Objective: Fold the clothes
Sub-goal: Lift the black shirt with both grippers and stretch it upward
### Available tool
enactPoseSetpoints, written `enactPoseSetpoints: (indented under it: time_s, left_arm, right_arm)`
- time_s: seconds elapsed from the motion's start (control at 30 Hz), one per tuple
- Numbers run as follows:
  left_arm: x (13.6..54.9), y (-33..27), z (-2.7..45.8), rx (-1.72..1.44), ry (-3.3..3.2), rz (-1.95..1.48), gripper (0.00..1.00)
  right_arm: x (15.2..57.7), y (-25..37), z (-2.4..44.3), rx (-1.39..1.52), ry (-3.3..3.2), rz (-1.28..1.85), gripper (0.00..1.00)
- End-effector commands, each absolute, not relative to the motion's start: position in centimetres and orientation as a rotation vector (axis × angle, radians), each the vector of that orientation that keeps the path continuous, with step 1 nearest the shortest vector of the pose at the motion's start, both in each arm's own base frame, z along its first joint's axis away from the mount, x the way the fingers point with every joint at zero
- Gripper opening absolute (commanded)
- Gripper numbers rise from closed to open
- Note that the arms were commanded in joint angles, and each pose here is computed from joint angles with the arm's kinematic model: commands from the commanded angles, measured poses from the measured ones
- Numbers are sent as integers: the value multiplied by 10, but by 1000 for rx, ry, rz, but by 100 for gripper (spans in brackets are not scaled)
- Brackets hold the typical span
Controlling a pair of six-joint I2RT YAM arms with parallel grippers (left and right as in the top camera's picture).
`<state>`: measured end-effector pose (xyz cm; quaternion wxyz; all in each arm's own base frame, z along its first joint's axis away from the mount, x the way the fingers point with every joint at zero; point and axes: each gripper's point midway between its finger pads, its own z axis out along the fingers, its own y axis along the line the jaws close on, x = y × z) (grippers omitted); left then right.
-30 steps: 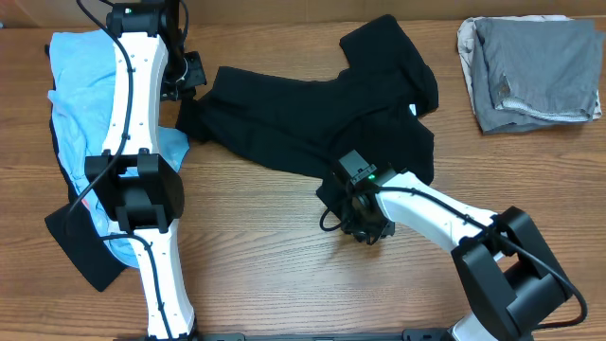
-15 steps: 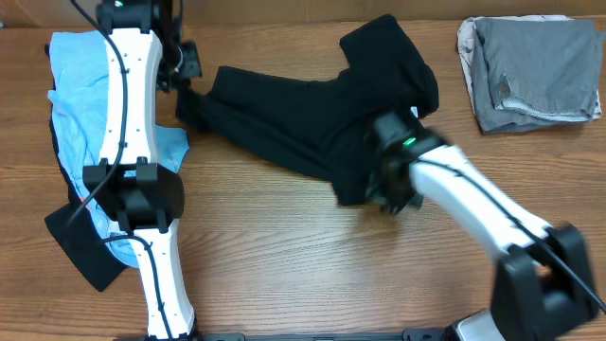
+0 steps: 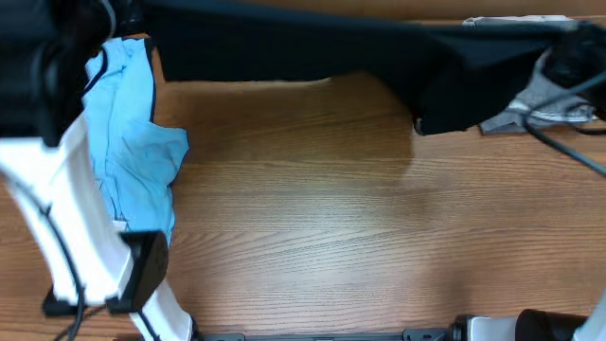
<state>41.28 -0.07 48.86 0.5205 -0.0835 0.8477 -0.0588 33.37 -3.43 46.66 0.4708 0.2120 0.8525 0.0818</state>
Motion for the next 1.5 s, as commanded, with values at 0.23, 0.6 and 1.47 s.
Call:
enactPoseSetpoints:
  time_s: [0.23, 0.6, 1.47]
  left_arm:
    - [310, 7, 576, -185, 1772, -103, 4]
    - [283, 18, 561, -238, 1836, -37, 4]
    - [544, 34, 482, -251, 1800, -32, 4]
  right_arm:
    - [221, -53, 583, 489, 1684, 73, 4]
    - [165, -44, 581, 459, 1675, 8, 4]
    - [458, -51, 569, 116, 1641, 161, 4]
